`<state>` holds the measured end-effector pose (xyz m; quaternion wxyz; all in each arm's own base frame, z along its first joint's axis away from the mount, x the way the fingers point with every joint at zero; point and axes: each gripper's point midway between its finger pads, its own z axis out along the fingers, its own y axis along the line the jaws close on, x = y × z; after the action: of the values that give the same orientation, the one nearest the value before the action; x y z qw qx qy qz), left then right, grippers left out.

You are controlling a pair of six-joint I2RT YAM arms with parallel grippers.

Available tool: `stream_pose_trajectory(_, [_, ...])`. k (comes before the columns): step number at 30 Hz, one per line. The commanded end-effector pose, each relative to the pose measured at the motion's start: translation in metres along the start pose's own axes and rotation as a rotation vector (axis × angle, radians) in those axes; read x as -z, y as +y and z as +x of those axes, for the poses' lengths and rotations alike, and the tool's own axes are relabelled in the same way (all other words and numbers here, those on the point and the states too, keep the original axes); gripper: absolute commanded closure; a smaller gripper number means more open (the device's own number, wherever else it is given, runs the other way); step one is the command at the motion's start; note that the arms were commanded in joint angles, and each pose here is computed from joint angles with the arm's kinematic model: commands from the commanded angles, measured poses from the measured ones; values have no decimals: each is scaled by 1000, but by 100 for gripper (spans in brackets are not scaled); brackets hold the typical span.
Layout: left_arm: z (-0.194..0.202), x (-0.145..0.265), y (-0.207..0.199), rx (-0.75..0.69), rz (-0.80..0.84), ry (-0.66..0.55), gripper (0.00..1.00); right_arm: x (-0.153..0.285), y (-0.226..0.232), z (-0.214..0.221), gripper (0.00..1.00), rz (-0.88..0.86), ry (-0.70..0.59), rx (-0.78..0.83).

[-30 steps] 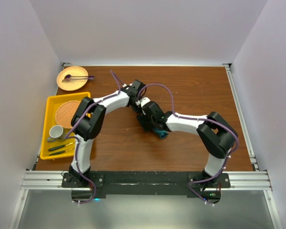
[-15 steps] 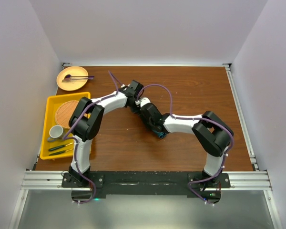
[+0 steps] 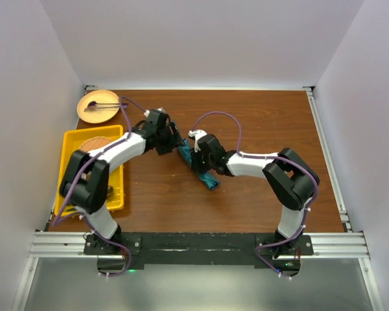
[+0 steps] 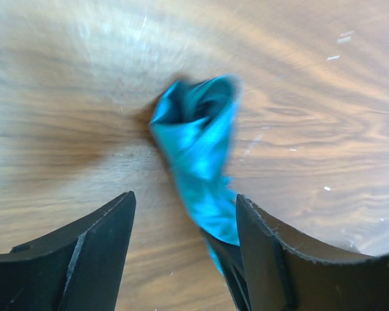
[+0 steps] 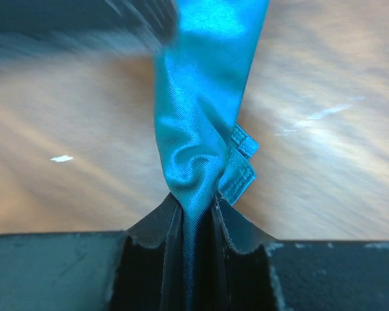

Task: Fold the napkin, place the utensils inside, and roll it up
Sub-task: Roll the napkin with the utensil

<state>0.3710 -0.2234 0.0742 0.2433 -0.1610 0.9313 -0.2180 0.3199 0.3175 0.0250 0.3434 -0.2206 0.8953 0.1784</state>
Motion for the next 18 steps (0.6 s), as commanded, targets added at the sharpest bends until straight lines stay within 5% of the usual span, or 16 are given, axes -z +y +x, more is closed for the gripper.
stream_pose_trajectory(1, [-37, 54, -17, -87, 123, -165, 31, 9, 49, -4, 94, -369, 78, -264])
stream_pose_trajectory(8, [-25, 72, -44, -150, 297, -127, 31, 29, 68, -24, 94, -694, 99, -600])
stream_pose_trajectory(18, [-2, 29, -90, -157, 496, 18, 32, 17, 0, -6, 95, -711, 59, -832])
